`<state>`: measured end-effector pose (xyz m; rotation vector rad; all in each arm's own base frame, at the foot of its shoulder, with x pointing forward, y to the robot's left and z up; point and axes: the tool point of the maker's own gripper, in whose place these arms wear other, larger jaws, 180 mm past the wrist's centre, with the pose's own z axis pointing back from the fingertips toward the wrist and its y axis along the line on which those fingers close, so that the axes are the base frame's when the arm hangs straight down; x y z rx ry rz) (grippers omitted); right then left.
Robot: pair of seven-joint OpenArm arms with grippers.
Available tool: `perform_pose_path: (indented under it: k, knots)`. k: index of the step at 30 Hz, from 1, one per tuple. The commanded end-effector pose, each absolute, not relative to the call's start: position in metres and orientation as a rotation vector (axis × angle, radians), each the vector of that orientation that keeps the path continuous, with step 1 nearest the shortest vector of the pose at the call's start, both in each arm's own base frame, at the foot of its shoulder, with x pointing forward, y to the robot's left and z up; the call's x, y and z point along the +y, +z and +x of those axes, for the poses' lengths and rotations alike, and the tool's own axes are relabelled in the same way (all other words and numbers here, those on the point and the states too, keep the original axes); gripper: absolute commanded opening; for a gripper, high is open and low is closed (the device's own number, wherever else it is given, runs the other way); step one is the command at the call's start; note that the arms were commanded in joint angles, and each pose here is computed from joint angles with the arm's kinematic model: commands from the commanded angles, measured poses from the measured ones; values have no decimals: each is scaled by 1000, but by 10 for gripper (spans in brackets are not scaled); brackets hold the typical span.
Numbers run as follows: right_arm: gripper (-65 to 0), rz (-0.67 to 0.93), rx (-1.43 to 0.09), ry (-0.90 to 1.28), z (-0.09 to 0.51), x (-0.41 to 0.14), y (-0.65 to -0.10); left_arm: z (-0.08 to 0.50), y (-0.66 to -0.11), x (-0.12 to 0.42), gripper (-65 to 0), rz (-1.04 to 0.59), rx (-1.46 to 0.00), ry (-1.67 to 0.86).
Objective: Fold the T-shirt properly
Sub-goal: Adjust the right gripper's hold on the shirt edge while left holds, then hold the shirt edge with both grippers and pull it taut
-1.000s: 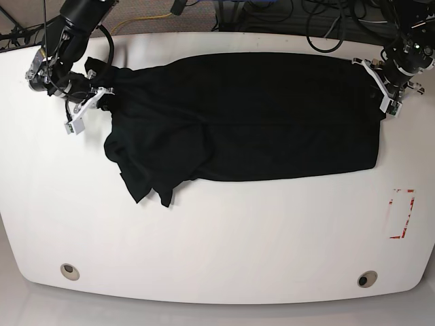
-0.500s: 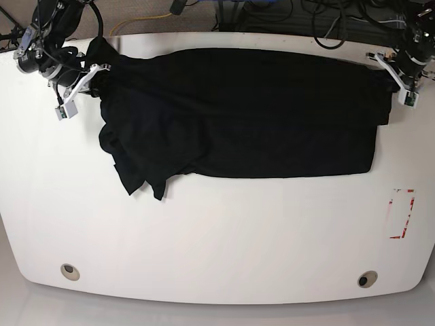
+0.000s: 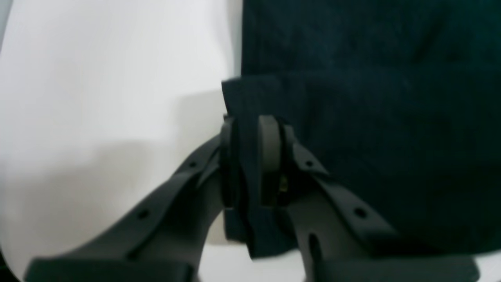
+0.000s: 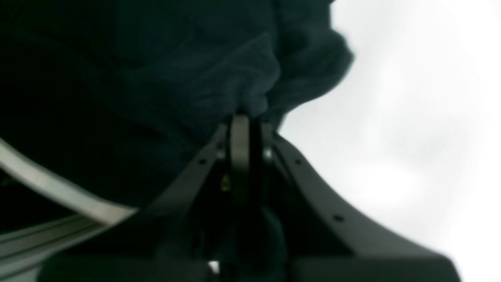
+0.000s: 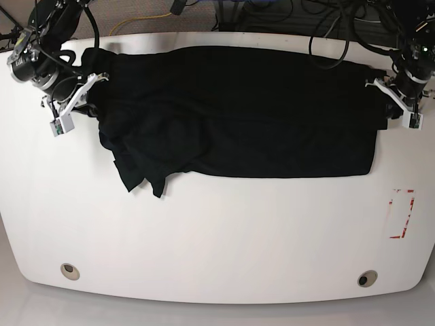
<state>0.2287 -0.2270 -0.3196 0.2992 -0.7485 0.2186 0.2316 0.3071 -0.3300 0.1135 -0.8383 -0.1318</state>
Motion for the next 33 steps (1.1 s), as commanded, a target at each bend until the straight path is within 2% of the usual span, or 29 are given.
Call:
perform_pose_path:
  k: [1, 4, 5, 11, 33]
  knots:
    - [-650, 272, -824, 243, 249, -231, -299, 254, -306, 310, -575, 151, -919, -154]
    - [-650, 240, -855, 270, 261, -239, -285, 255, -317, 311, -561, 203, -812, -202]
    - [-650, 236, -854, 280, 263, -239, -284, 253, -320, 313, -537, 214, -783, -202]
    - [-650, 229, -826, 315, 266, -231, -290, 246, -320, 336, -262, 250, -747, -119]
    - [-650, 233, -812, 318, 262, -229, -294, 234, -394, 293, -267, 52, -591, -140]
